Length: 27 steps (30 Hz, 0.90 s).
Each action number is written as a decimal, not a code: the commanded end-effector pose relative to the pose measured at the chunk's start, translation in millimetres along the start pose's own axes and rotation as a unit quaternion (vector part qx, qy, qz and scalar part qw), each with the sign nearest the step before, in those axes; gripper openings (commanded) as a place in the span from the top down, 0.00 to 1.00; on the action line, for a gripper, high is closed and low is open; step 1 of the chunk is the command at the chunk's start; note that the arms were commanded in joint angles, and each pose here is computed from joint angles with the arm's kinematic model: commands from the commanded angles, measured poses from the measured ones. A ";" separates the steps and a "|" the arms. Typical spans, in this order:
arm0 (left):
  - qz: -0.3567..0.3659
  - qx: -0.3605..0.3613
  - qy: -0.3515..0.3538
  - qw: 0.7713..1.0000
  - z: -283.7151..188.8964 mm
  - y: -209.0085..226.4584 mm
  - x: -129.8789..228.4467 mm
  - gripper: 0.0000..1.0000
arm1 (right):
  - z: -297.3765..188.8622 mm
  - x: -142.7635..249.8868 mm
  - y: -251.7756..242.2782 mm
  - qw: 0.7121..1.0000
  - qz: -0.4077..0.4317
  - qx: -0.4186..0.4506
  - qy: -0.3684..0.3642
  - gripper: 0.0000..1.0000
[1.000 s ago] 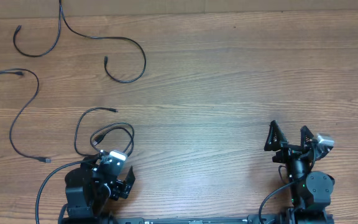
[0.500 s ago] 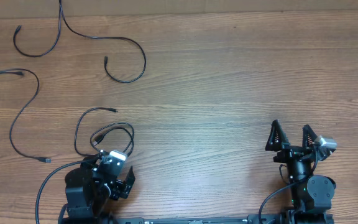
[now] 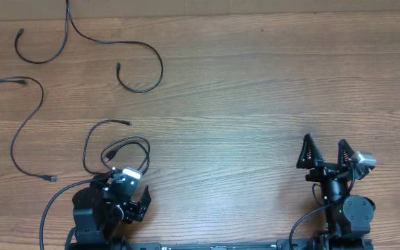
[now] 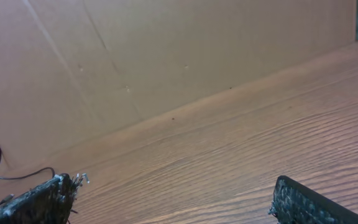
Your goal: Untangle cables
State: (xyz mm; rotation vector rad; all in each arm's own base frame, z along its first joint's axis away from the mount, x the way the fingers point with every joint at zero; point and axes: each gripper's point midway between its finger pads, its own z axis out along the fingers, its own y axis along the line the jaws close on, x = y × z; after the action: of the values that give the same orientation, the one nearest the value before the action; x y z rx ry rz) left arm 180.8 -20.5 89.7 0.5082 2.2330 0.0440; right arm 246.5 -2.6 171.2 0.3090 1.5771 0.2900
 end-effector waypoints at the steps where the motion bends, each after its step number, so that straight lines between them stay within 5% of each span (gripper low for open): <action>1: 0.008 -0.001 -0.003 1.000 -0.5 0.2 -1.1 0.00 | 0.0 -0.1 -3.1 1.000 -0.002 0.006 -0.006 0.00; 12: -0.005 0.005 -0.006 1.000 -0.9 -2.3 -1.7 0.00 | 0.0 -0.1 -3.1 1.000 -0.002 0.006 -0.006 0.00; 16: -0.010 0.048 -0.135 0.990 -11.7 -12.3 -56.7 0.01 | 0.0 -0.1 -3.1 1.000 -0.002 0.006 -0.006 0.00; 20: 0.053 0.048 -0.312 0.947 -46.7 -14.9 -120.6 0.00 | 0.0 -0.1 -3.1 1.000 -0.002 0.006 -0.006 0.00; 27: -0.044 0.006 -0.382 0.923 -45.2 11.0 -131.7 0.00 | 0.0 -0.1 -3.1 1.000 -0.002 0.006 -0.006 0.00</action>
State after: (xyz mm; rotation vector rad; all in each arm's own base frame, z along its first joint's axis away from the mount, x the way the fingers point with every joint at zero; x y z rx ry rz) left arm 220.3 -59.8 232.2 0.4888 1.4362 -0.0787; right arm 246.5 -2.7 171.1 0.3094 1.5774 0.2897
